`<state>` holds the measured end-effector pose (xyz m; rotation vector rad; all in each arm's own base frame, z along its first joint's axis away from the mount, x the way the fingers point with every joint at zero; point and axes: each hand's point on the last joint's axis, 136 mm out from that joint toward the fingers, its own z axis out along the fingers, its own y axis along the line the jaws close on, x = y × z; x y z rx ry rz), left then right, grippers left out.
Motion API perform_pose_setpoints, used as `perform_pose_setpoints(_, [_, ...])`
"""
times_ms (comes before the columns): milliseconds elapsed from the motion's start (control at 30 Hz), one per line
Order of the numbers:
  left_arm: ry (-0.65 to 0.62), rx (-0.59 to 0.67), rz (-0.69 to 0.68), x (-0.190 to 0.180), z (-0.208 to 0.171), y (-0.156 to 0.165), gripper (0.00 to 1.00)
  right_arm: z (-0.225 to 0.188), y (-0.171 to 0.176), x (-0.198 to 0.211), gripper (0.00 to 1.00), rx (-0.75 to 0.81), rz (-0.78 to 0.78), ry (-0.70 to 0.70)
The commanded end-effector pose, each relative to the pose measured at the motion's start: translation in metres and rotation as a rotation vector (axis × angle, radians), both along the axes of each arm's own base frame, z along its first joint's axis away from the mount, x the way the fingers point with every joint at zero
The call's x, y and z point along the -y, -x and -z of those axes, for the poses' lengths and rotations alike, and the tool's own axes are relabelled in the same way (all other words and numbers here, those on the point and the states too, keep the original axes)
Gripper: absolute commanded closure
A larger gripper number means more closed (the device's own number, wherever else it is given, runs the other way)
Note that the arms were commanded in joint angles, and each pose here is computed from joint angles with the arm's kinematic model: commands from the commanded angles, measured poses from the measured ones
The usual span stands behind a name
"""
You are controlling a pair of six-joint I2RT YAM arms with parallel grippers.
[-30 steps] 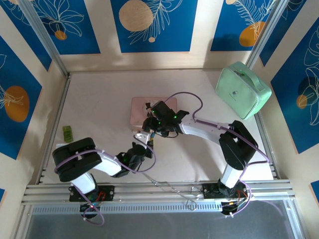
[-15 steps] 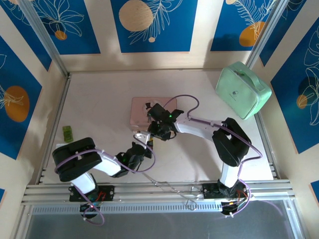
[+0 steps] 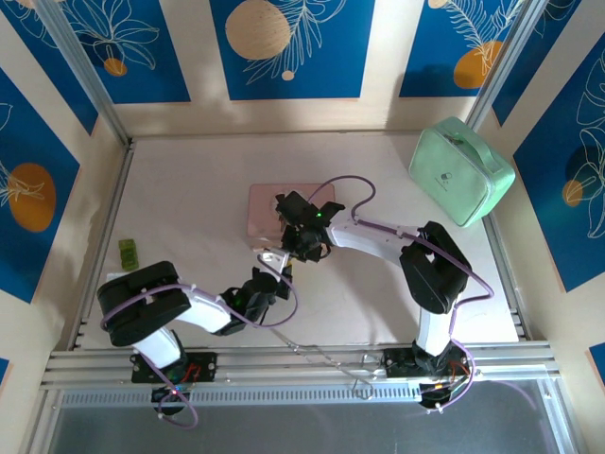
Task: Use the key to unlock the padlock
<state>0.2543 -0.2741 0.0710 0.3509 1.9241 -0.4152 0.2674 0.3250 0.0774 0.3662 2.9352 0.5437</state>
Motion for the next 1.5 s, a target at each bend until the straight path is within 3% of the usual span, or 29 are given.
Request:
perform_pose_setpoints(0, [0.005,0.054,-0.039,0.002,-0.02,-0.011,1.0,0.017,0.016,0.014,0.97,-0.055,-0.023,0.092])
perform_pose_setpoints(167, [0.003,0.05,-0.048,0.004,-0.022,-0.013,1.0,0.024,0.017,0.019,1.0,-0.064,-0.014,0.086])
perform_pose_setpoints(267, [-0.004,0.038,-0.06,0.003,-0.021,-0.013,0.61,0.027,0.017,0.022,1.0,-0.048,-0.009,0.084])
perform_pose_setpoints(300, [-0.006,0.04,-0.07,0.001,-0.022,-0.012,0.52,0.028,0.016,0.023,1.0,-0.04,-0.004,0.08])
perform_pose_setpoints(400, [-0.002,0.031,-0.083,-0.003,-0.021,-0.008,0.42,0.03,0.012,0.023,1.0,0.002,-0.004,0.05])
perform_pose_setpoints(600, [0.058,-0.052,-0.123,-0.028,-0.021,0.007,0.37,0.027,0.006,0.026,1.0,0.09,-0.019,0.025])
perform_pose_setpoints(800, [-0.045,-0.243,-0.386,-0.104,-0.034,0.02,0.35,0.025,0.007,0.034,1.0,0.156,-0.025,0.022])
perform_pose_setpoints(933, [-0.011,-0.396,-0.474,-0.139,-0.048,0.02,0.35,0.023,0.005,0.03,1.0,0.249,-0.078,-0.024])
perform_pose_setpoints(1167, [-0.019,-0.37,-0.407,-0.129,-0.088,-0.004,0.31,0.015,0.004,0.019,1.0,0.374,-0.19,-0.134])
perform_pose_setpoints(1267, [-0.051,-0.403,-0.388,-0.121,-0.088,-0.015,0.28,0.015,0.004,0.019,1.0,0.392,-0.224,-0.135])
perform_pose_setpoints(1467, [0.015,-0.492,-0.376,-0.113,-0.08,-0.031,0.19,0.022,0.002,0.022,1.0,0.42,-0.23,-0.14])
